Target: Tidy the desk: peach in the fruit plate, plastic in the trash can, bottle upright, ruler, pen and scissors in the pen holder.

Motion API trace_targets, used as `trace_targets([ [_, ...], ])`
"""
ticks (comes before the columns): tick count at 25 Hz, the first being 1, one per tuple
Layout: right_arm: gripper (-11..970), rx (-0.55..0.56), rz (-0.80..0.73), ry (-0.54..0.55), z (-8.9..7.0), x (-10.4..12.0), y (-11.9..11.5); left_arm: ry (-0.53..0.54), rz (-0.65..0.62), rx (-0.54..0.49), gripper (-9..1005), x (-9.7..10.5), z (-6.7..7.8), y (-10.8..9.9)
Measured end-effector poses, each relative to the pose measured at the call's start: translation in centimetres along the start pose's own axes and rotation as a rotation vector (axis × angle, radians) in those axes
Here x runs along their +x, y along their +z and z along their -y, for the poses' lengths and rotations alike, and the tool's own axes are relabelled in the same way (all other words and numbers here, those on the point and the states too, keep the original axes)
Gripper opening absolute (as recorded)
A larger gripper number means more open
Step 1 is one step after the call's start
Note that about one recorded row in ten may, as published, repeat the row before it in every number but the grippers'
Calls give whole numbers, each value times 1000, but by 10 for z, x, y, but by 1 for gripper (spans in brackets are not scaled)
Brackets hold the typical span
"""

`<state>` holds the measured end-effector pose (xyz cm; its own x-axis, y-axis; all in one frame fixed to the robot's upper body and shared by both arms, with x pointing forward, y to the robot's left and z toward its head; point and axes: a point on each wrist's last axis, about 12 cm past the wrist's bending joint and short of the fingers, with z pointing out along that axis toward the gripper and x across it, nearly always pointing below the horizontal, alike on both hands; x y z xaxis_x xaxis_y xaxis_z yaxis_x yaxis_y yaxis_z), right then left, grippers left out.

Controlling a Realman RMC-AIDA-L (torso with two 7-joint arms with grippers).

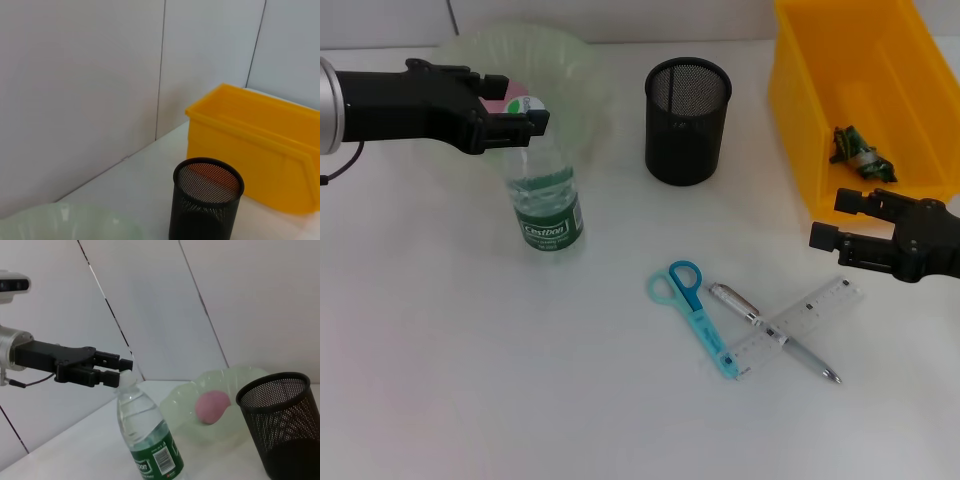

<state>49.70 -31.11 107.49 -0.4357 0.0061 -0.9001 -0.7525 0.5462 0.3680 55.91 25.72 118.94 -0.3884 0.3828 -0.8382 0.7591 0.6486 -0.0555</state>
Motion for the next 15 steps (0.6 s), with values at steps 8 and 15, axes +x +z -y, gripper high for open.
trace_targets([
  [8,817,-7,7,7,-1,-3,-2,47,47,-13,726,-10,5,-14],
  [15,817,3,7,-8,-1,-21,-10,176,284,56,774,6,36,-47],
])
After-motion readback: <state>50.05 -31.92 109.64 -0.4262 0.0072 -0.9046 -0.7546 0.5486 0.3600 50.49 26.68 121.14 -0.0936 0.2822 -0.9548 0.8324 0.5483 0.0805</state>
